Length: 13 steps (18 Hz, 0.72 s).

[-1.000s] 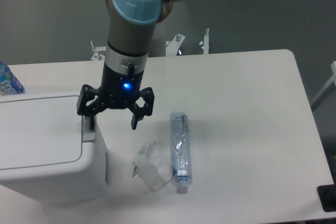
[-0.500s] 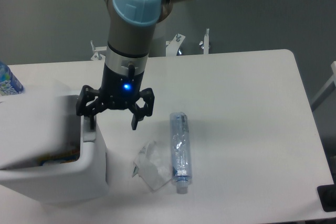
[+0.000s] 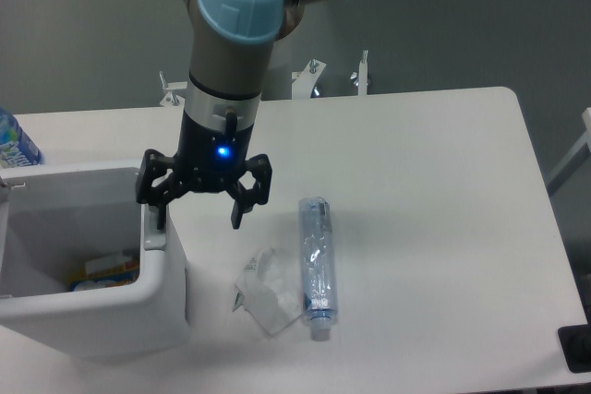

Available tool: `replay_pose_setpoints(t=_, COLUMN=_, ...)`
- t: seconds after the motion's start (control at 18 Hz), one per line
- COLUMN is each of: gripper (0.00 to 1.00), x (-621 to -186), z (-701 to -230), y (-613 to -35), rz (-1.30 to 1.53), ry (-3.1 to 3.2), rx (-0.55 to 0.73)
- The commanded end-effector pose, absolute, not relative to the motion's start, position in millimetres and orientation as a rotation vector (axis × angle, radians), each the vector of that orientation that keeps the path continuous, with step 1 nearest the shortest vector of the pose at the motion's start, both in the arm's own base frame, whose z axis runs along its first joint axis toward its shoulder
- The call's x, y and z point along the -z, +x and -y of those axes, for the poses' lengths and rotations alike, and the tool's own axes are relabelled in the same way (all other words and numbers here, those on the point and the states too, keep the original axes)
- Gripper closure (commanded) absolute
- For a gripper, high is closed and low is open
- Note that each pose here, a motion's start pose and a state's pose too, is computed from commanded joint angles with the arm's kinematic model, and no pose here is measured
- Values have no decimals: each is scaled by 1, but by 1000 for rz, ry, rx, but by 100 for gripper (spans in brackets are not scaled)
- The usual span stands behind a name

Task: Open the trash can
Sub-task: 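Raise the gripper away from the opened bin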

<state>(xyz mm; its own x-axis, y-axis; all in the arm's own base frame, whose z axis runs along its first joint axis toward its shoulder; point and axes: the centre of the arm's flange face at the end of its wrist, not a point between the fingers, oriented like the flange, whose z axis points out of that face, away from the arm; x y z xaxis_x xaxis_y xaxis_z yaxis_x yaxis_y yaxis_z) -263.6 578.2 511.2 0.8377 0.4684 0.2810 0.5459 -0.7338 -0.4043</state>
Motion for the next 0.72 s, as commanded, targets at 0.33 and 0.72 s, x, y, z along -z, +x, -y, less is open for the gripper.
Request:
replay_pose_setpoints(t=0.33, gripper=0, x=-545, z=-565, y=-295, rz=670, ry=-2571, rx=-95)
replay_pose_setpoints(t=0.72, gripper=0, x=-526, z=-520, y=-348, rz=560, ry=-2760, rx=-262)
